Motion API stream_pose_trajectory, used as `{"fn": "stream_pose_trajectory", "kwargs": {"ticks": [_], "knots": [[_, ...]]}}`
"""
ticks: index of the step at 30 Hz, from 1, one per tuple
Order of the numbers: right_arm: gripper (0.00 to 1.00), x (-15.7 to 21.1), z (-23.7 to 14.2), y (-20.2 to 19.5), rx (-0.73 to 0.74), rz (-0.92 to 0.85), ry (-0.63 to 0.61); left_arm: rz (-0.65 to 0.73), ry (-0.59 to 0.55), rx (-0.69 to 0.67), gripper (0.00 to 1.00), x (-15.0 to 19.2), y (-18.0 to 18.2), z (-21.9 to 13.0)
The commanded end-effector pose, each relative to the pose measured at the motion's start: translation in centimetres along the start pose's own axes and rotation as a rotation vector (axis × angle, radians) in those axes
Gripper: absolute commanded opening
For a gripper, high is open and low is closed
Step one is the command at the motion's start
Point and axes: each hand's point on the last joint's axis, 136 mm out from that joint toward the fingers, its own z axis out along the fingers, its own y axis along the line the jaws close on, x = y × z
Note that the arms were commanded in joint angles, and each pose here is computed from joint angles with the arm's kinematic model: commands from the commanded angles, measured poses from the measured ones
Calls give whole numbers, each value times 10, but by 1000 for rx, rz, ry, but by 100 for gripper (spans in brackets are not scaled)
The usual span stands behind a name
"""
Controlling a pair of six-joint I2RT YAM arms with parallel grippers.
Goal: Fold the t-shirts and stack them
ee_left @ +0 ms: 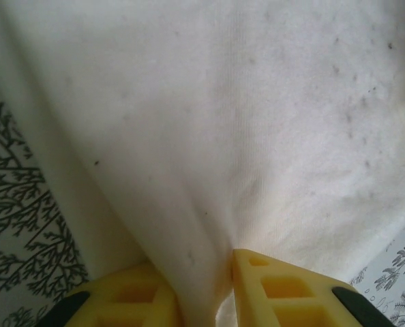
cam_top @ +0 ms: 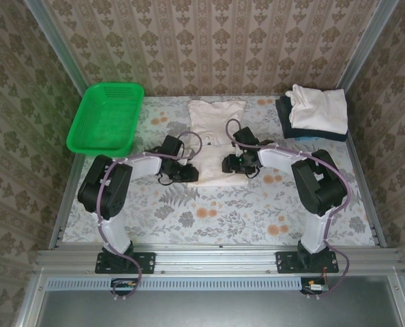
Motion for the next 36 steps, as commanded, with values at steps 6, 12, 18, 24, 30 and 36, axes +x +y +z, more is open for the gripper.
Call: {"fn": "stream_pose_trajectory", "kwargs": {"ticks": [6,12,18,24,30,36], "knots": [[67,18,-50,-14,92,-28,-83,-92,22,-127,38,31,29,-22],[66,53,-43,8,-61,72,-65,-112,-27,-104,50,34,19,-33],[65,77,-27,24,-54,92,-32,-141,-65,-145,57,48,27,-41],[62,83,-16,19,-9,106,-21,-131,-30,-117,58,53,22,-20],[64,87,-17,3,93,108,-24,-122,-58,-107,58,45,20,-18],[64,85,-5,0,125,77,-29,-116,-46,-81,46,41,16,-9]]}}
